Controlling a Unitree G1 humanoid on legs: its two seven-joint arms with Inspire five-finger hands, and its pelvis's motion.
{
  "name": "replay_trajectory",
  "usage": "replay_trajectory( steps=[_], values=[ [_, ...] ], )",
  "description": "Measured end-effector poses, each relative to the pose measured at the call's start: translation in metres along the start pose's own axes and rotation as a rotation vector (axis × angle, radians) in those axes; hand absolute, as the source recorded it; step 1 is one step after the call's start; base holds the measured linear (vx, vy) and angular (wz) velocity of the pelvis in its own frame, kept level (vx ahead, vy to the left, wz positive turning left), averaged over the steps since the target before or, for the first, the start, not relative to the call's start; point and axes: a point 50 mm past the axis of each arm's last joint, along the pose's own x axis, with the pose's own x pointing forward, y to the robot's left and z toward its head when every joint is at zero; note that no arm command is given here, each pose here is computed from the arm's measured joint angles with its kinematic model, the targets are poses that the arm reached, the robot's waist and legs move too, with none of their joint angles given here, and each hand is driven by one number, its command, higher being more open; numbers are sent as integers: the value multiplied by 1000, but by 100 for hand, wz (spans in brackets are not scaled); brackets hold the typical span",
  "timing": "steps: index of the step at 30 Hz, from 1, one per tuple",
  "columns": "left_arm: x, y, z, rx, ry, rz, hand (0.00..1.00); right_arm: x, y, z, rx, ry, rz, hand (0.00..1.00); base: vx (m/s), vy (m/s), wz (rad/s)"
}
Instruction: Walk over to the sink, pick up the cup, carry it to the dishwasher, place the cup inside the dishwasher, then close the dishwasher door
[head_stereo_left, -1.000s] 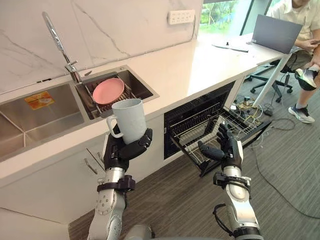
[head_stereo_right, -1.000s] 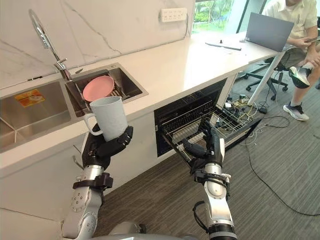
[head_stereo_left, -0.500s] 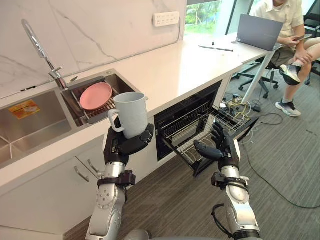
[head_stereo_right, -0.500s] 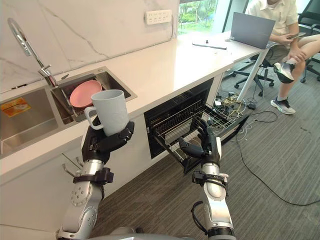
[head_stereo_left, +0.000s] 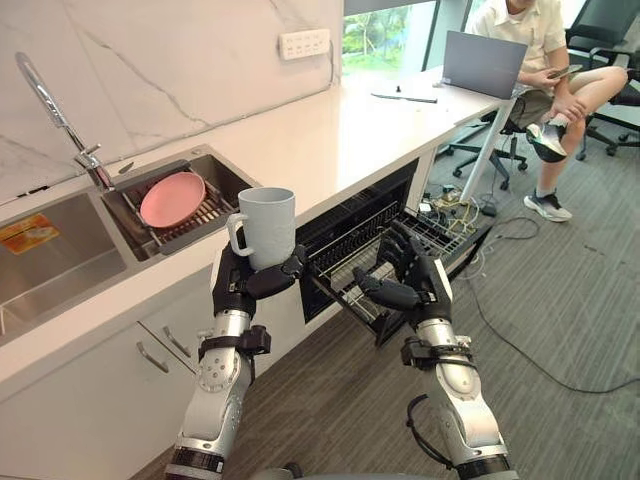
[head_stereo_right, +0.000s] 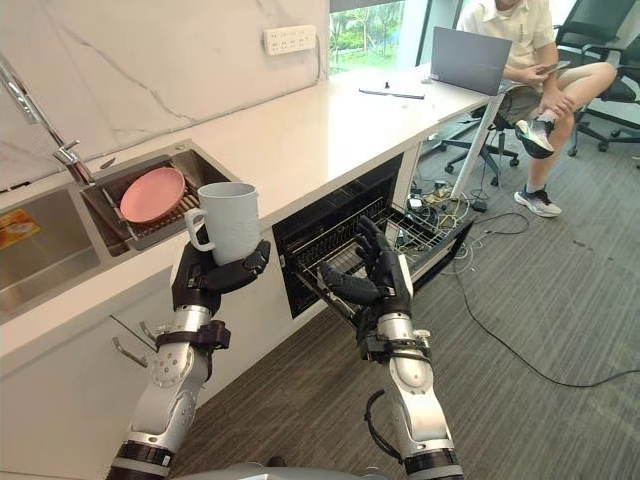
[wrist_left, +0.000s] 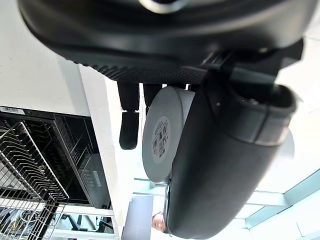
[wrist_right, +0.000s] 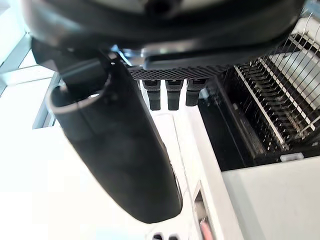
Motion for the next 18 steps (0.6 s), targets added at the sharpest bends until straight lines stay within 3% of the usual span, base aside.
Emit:
replay_trajectory(
  steps=[12, 18],
  values=[
    [14, -1, -5, 74, 18, 0, 30, 4, 26, 21, 146, -94, 148, 90, 10, -8, -4],
    [12, -16, -8, 93, 25, -64, 30, 6, 36, 24, 158, -99, 190, 90, -5, -5, 2]
  ],
)
